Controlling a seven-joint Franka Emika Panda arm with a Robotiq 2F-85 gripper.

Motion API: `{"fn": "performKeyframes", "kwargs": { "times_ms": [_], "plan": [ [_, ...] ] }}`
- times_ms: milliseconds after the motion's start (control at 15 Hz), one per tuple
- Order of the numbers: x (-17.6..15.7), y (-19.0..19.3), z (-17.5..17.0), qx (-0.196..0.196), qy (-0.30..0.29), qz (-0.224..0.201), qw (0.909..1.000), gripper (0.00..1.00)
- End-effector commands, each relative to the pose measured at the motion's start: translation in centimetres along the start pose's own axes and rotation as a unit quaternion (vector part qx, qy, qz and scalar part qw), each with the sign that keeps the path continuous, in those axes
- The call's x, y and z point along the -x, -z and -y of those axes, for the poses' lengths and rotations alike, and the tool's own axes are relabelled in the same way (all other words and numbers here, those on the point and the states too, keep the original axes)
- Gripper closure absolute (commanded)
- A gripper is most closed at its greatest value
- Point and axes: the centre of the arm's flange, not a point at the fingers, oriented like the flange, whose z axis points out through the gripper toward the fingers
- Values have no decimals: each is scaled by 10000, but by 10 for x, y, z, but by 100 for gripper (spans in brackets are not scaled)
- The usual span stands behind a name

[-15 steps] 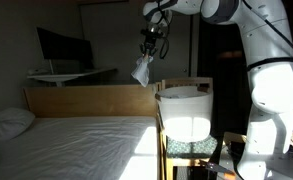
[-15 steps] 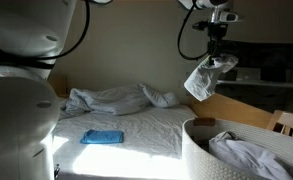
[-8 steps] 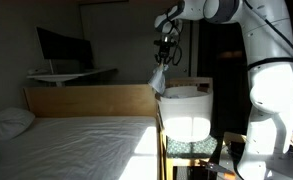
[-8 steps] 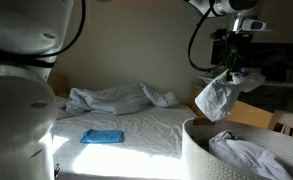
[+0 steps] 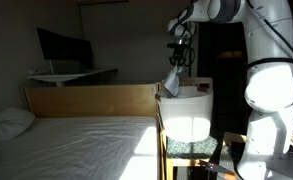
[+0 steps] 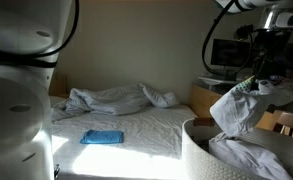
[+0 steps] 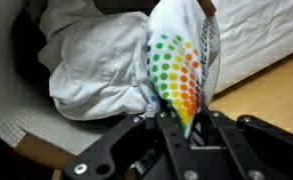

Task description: Put the white and blue shirts in the laundry bag

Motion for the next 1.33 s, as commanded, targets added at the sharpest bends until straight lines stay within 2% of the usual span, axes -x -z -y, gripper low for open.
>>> {"fn": "performKeyframes", "kwargs": {
  "times_ms": [0,67,133,267,667,800,1067,1267],
  "plan": [
    [17,-2,-24,67,-141,62,9999,90],
    [20,-5,-26,115,-122,91,9998,72],
    [19,-5,-28,129,-107,111,9998,46],
    [21,-8,-30,166,-102,133,9997,43],
    [23,-7,-34,198,-35,172,9997,5],
    [24,-6,-34,190,101,213,9995,0],
    [26,-7,-30,53,502,281,9983,0],
    [27,-6,-27,113,1015,270,9944,0]
  ]
}}
